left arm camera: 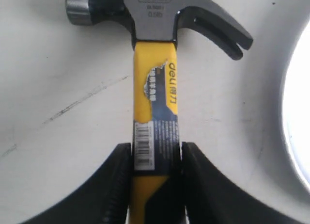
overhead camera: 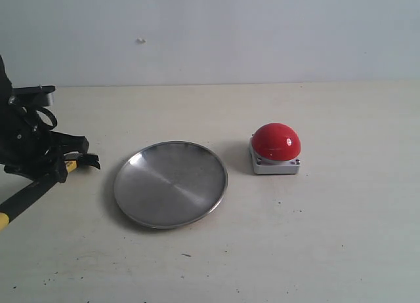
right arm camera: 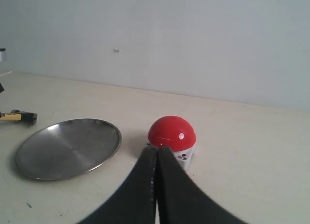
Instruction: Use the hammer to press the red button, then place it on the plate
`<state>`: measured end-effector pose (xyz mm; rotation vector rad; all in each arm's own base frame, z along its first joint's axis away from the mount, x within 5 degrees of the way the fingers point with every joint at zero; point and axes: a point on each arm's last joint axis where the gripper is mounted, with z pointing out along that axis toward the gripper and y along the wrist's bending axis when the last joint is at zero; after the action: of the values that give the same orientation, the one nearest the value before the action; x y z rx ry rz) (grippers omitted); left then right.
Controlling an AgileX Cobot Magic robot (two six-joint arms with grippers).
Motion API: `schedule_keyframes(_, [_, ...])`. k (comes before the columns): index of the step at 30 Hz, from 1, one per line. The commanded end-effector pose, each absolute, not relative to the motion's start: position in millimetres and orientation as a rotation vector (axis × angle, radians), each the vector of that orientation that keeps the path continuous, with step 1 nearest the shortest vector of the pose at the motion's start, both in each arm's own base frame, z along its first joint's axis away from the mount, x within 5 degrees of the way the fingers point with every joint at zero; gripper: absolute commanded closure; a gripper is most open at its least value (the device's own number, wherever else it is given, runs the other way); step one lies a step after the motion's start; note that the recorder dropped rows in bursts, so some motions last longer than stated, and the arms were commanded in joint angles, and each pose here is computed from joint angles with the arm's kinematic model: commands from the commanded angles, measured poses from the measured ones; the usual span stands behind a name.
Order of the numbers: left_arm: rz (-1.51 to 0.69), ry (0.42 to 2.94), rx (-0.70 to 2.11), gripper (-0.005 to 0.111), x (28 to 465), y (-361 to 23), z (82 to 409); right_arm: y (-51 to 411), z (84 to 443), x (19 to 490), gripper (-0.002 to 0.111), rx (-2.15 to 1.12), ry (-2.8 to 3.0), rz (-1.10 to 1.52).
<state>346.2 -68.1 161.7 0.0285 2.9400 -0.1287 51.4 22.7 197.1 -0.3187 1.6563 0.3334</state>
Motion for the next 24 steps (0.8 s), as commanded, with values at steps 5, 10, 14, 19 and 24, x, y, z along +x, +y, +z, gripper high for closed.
schedule_keyframes(5, [-0.145,2.907,0.019,0.107,350,-69,160,19,221,52,0.108,0.196,1.442,0.834])
schedule_keyframes(10, [-0.190,2.880,-0.025,0.107,352,-72,161,7,236,51,0.108,0.399,1.224,0.969])
schedule_keyframes(14, [-0.283,2.873,-0.118,0.107,353,-77,162,9,233,52,0.108,0.470,1.255,1.066])
schedule_keyframes(19, [-0.331,2.856,-0.169,0.107,354,-79,163,21,222,50,0.108,0.337,1.498,1.004])
schedule_keyframes(24, [-0.341,2.849,-0.179,0.107,355,-80,163,35,238,60,0.108,0.118,1.729,0.872])
